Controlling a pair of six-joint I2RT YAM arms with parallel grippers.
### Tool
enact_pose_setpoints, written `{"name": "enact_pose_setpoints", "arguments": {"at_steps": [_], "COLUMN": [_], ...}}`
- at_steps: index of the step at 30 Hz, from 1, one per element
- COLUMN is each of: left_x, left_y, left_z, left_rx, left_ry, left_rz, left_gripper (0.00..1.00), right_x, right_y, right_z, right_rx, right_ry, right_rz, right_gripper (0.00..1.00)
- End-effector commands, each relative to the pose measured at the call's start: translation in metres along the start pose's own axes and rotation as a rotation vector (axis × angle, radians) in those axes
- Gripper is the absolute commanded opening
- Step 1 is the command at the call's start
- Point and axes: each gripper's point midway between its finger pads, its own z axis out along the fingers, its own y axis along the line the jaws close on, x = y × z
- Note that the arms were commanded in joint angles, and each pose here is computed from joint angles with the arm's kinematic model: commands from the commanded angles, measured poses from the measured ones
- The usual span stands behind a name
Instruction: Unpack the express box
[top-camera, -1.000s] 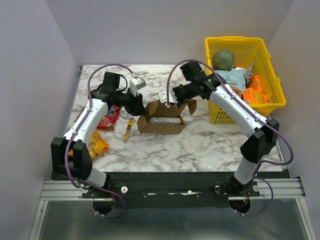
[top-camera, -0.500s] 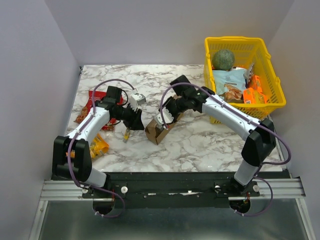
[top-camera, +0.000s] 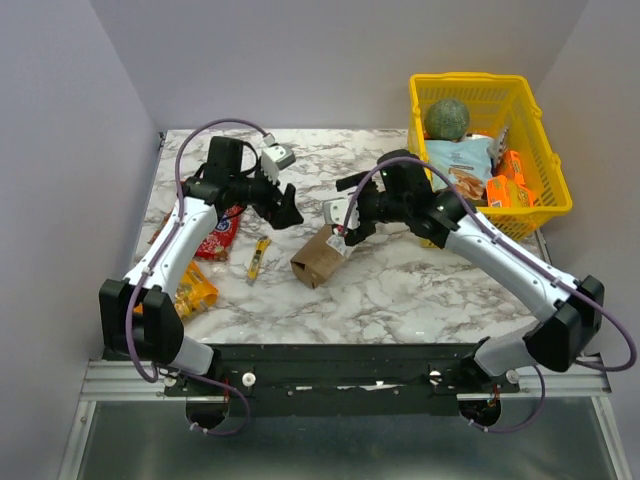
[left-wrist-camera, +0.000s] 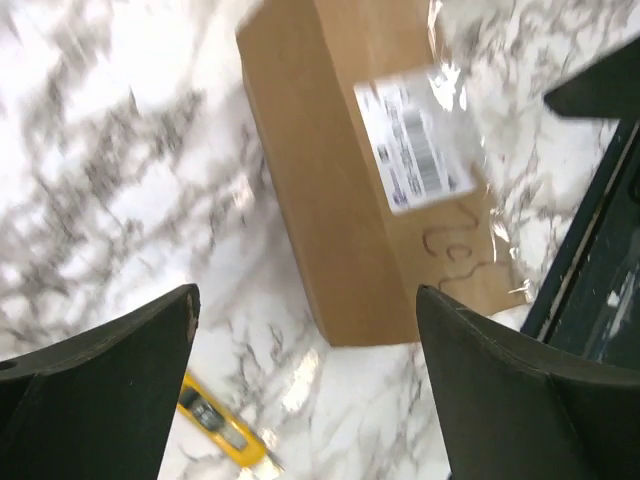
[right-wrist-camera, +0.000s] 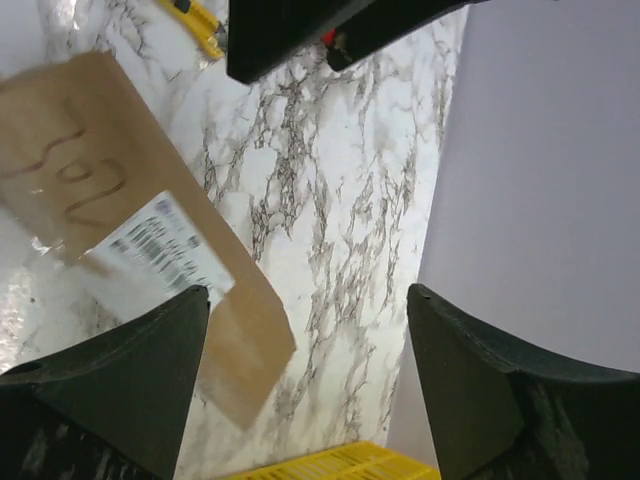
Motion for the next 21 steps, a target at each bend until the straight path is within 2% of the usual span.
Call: {"name": "enact_pose_setpoints", "arguments": {"at_steps": [1, 2, 3, 4, 5, 6, 8, 12, 14, 17, 18, 20, 21], "left_x": [-0.051, -0.052, -0.050, -0.052, -0.050, -0.044, -0.031, -0.015, -0.010, -0.010, -0.007, -0.002, 0.003], "left_y": [-0.012, -0.017, -0.032, -0.031, -0.036, -0.052, -0.046, -0.029, -0.012, 0.007, 0.007, 0.010, 0.013], "left_z": [0.004, 0.009, 0.018, 0.023, 0.027, 0.038, 0.046, 0.058, 0.055, 0.046, 0.045, 0.044, 0.042], "left_rx": [-0.090, -0.098, -0.081, -0.122, -0.127, -0.112, -0.175, -0.265, -0.307, -0.319, -0.296, -0.270, -0.259], "left_ry": [-0.033, -0.014, 0.018, 0.041, 0.062, 0.100, 0.168, 0.215, 0.225, 0.197, 0.198, 0.206, 0.216], "left_rz": [0.127, 0.153, 0.179, 0.214, 0.244, 0.295, 0.380, 0.347, 0.296, 0.164, 0.121, 0.086, 0.061], "left_gripper": [0.99, 0.99, 0.99, 0.99, 0.99, 0.99, 0.99, 0.98, 0.92, 0.85, 0.83, 0.73, 0.69], "right_x": [0.019, 0.027, 0.039, 0.062, 0.066, 0.070, 0.079, 0.072, 0.078, 0.094, 0.098, 0.101, 0.105], "right_y": [-0.017, -0.015, -0.016, -0.013, -0.006, 0.001, 0.030, 0.077, 0.093, 0.112, 0.122, 0.135, 0.146], "right_z": [-0.033, -0.036, -0.039, -0.050, -0.052, -0.054, -0.053, -0.036, -0.029, -0.022, -0.019, -0.015, -0.011], "right_rx": [0.222, 0.279, 0.328, 0.385, 0.399, 0.401, 0.369, 0.213, 0.181, 0.152, 0.130, 0.087, 0.060], "right_ry": [0.071, 0.100, 0.144, 0.224, 0.222, 0.224, 0.236, 0.223, 0.245, 0.303, 0.319, 0.336, 0.355], "right_rz": [0.373, 0.568, 0.677, 0.793, 0.952, 1.028, 1.180, 1.299, 1.295, 1.251, 1.252, 1.246, 1.248], "right_gripper": [0.91, 0.92, 0.93, 0.93, 0.92, 0.90, 0.88, 0.80, 0.76, 0.65, 0.58, 0.46, 0.36]}}
